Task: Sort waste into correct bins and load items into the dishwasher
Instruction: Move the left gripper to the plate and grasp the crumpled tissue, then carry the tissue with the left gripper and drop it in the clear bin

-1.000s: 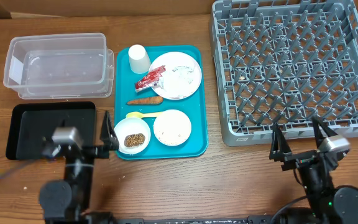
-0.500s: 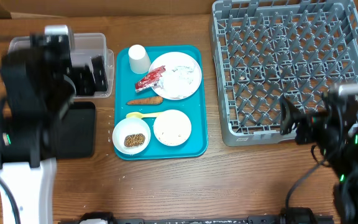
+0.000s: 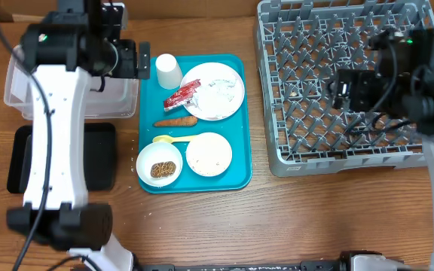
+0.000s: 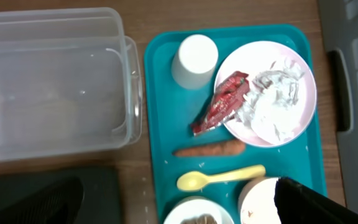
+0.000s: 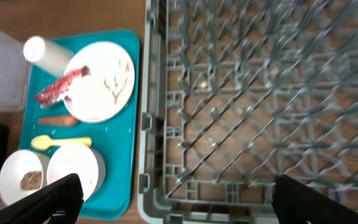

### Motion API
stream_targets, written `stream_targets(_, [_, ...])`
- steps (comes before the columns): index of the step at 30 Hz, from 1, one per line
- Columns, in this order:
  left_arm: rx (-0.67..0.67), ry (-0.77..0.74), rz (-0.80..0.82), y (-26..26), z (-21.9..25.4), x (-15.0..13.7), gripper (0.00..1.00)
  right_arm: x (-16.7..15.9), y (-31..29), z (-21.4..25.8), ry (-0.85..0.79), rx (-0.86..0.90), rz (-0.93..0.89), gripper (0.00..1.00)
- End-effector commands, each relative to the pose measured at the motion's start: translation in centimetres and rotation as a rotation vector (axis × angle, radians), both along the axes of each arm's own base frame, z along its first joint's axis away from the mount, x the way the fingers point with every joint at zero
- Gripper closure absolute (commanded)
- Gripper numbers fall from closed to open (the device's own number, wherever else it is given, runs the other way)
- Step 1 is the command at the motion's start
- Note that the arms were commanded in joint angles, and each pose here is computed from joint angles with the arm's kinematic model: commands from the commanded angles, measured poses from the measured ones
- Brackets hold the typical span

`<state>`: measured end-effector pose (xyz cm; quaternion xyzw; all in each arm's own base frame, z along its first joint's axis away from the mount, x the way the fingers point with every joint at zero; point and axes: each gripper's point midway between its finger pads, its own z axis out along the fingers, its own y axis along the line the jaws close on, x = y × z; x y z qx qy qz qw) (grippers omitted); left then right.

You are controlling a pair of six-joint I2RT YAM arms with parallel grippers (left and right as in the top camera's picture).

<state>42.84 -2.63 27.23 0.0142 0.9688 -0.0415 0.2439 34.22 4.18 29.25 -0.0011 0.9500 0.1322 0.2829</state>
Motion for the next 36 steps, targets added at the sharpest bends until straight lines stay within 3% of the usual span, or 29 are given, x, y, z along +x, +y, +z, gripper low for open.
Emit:
stream_targets(1, [-0.038, -0.013, -0.097, -2.3, -1.3, 2.2, 0.0, 0.5, 1.1, 0.0, 0.019, 0.055, 0.024, 0.0])
stream_targets(6, [-0.018, -0.038, -0.145, -5.1, -2.2, 3.7, 0.0, 0.4, 1.1, -0.7, 0.049, 0.054, 0.022, 0.0])
stream_targets(12, [0.086, 0.014, -0.223, -8.3, -4.5, 3.2, 0.0, 0.4, 1.1, -0.7, 0.05, 0.054, 0.022, 0.0])
stream_targets(21, [0.13, 0.203, -0.287, -11.5, -12.8, 3.2, 0.09, 0.1, 1.1, -0.9, 0.064, 0.054, 0.022, 0.0])
stream_targets(30, [0.208, 0.245, -0.489, -14.4, -18.3, 3.9, 0.07, 0.1, 1.1, -0.9, 0.064, 0.055, 0.022, 0.0])
stream_targets(36, [0.258, 0.214, -0.509, -15.6, -20.7, 5.3, 0.02, 0.0, 1.1, -1.0, 0.069, 0.055, 0.022, 0.0])
